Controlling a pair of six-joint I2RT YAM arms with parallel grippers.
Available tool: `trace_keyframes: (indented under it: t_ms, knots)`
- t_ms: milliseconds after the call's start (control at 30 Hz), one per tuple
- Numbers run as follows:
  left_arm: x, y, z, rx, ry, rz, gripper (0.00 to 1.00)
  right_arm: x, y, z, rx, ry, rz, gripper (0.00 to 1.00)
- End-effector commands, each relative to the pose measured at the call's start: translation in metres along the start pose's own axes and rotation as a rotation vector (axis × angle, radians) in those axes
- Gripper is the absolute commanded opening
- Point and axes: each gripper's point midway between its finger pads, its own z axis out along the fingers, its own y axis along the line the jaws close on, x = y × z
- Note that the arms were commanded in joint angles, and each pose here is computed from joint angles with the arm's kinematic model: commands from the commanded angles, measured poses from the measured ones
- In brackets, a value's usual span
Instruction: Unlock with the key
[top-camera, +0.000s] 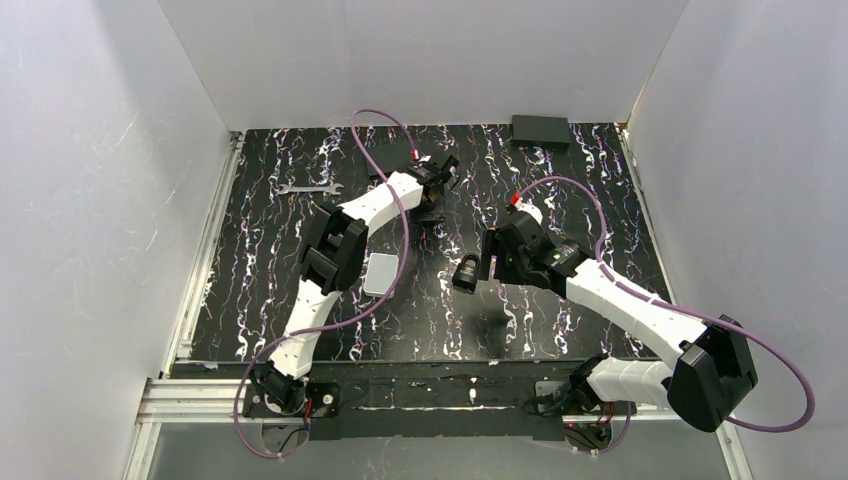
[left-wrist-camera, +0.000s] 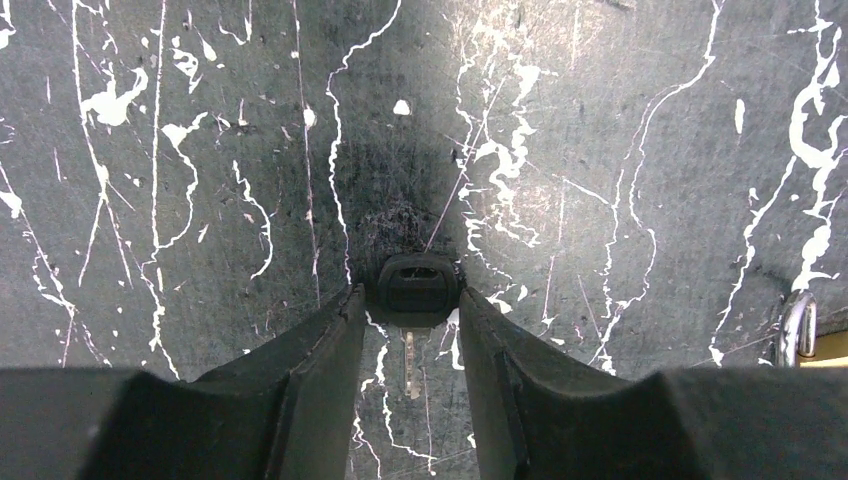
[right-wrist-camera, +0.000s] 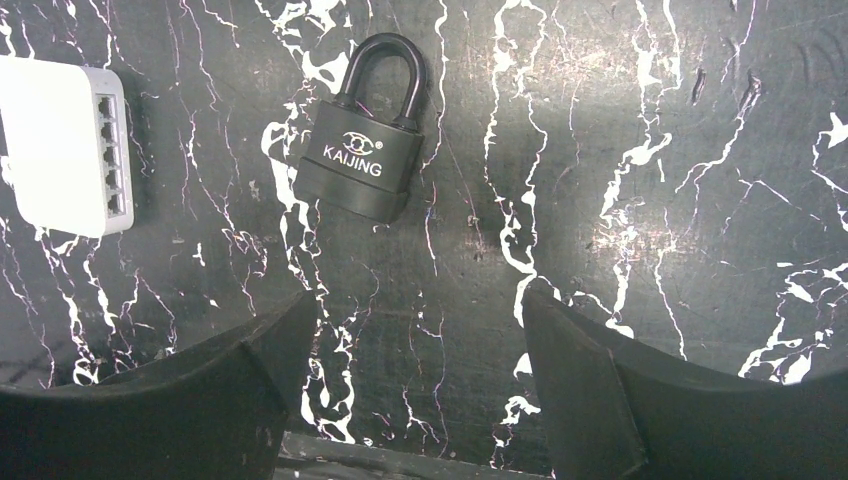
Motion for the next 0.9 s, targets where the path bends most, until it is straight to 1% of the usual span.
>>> trace_keyframes:
  t_ms: [0,67,100,133,233,333,433,667,867]
  knots:
    - [0.042,0.025,0.018,-0.058,0.137,0.051,0.37,-0.003,-0.002,-0.004,0.0,-0.02,0.003,0.84]
    - [0.045,0.027,0.019,-0.057,0.144,0.069,0.31,-0.002,-0.003,-0.004,0.002,-0.019,0.003,0.84]
    - [0.048,0.028,0.02,-0.057,0.149,0.078,0.25,-0.003,-0.003,-0.004,0.002,-0.02,0.003,0.84]
    - [0.051,0.029,0.021,-0.054,0.153,0.086,0.22,-0.003,-0.003,-0.004,0.003,-0.021,0.004,0.84]
    - [0.055,0.027,0.019,-0.011,0.152,0.112,0.17,-0.003,-0.004,-0.005,0.007,-0.023,0.004,0.84]
    - [0.056,0.02,0.01,0.073,0.135,0.154,0.14,-0.004,-0.005,-0.006,0.009,-0.027,0.004,0.84]
    - [0.053,0.015,-0.003,0.146,0.101,0.197,0.12,-0.007,-0.006,-0.009,0.015,-0.039,0.001,0.83]
    - [0.05,0.014,-0.043,0.275,0.006,0.284,0.11,-0.022,-0.004,-0.023,-0.006,-0.097,0.008,0.83]
    - [0.052,0.012,-0.08,0.361,-0.033,0.263,0.11,-0.026,0.014,-0.028,-0.118,-0.128,0.007,0.83]
